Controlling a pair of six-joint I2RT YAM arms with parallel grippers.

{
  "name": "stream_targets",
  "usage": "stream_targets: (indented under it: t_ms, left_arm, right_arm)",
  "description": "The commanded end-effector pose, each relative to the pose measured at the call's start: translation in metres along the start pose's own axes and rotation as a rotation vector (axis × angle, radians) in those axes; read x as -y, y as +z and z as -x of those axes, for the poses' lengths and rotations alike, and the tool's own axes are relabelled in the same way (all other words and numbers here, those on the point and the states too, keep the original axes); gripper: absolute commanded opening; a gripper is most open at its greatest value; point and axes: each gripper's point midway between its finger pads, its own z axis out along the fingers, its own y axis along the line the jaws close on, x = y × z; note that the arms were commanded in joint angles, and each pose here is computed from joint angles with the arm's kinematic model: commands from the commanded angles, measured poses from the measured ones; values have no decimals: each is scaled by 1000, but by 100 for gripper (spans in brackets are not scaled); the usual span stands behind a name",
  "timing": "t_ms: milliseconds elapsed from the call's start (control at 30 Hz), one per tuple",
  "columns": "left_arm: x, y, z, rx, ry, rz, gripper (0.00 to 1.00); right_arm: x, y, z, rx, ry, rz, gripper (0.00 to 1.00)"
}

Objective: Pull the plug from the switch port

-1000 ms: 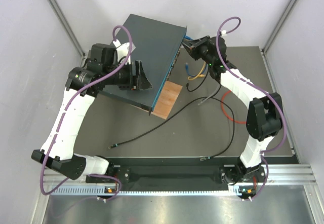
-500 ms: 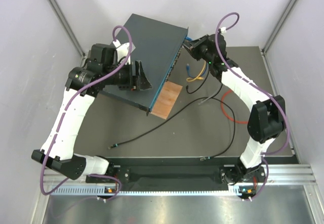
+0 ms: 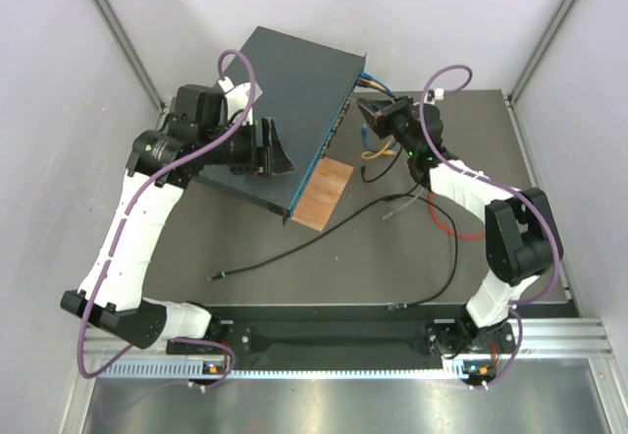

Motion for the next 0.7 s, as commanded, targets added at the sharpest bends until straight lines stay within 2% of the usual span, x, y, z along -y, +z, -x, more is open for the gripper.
stream_targets:
  t_ms: [0,67,100,133,233,333,467,533,600,667]
  left_arm:
    - [9,-15,7,55,26,-19,72]
    - [10,-16,9,63,29,-19,72]
    - [10,-17,10,67,31,-19,72]
    - [10,-17,11,70,31,-19,72]
    - [11,-18,14,85,36,-21,72]
    - [12,-19,16,99,33,-24,72]
    - [17,-20,26,144,37,-38,72]
    - [17,-19,28,153,34,-37,72]
    - [17,-20,30,164,30,-35,72]
    - [17,-19,31,170,26,-40,73]
  right_arm:
    - [-31,-8,-6,-40,62,134,0]
    - [-20,-13,-7,-32,-4,75,0]
    - [-34,-22,-7,-27,-28,94,0]
    - [-26,-27,-6,-28,-63,40,0]
    - [-40,-49,1,-25,-136,26,0]
    - [-45,-68,0,-78,-197,-72,0]
    - [-51,-102,-27,-260,-227,-144,0]
    - [-73,-128,-39,-324,-209,-76,0]
    - [-83,-154,-36,-315,-210,-82,0]
    - [-89,-167,-6,-211,-254,-110,0]
